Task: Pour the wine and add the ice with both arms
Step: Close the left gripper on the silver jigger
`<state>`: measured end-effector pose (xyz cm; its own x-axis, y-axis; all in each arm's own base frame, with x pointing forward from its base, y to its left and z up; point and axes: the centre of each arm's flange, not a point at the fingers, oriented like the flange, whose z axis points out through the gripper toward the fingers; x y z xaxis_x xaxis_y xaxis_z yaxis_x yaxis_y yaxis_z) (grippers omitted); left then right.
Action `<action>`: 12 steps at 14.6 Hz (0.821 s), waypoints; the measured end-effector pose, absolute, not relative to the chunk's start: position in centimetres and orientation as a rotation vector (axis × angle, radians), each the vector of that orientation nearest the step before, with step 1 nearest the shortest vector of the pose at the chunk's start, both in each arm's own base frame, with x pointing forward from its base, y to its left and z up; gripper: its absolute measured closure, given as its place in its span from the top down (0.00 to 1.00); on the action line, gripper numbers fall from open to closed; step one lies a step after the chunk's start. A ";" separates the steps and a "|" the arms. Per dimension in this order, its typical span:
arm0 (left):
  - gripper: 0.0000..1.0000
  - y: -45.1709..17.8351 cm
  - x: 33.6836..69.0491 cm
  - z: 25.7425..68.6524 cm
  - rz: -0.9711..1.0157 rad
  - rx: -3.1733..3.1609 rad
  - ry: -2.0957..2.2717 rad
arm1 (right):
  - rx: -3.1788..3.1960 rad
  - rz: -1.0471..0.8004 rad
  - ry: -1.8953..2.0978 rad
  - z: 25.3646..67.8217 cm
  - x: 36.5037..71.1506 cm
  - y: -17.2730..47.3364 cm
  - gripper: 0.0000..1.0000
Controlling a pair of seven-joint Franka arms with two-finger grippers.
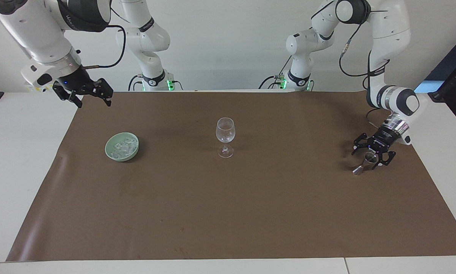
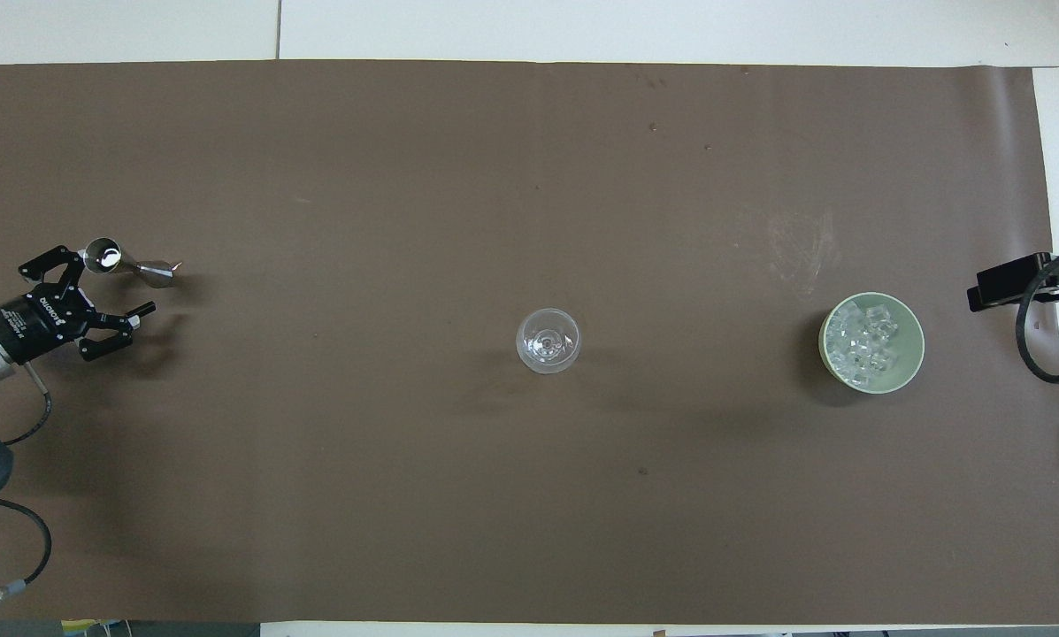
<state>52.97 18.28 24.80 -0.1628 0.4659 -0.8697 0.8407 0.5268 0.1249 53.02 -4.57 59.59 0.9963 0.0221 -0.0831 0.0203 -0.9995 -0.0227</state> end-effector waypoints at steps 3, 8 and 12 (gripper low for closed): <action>1.00 17.8 53.3 24.8 -0.471 1.085 1.813 | -3.117 0.130 -0.033 59.6 53.0 -4.6 1.00; 1.00 17.9 53.4 24.8 -0.456 1.072 1.819 | -3.117 0.130 -0.033 59.6 53.0 -4.6 1.00; 0.97 17.9 53.5 24.9 -0.452 1.061 1.817 | -3.117 0.130 -0.033 59.6 53.0 -4.6 1.00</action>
<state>53.52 17.95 24.95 -0.1728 0.4691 -0.8661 0.8202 0.5553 0.1371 53.02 -4.57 59.59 0.9963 0.0221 -0.0831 0.0203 -0.9995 -0.0227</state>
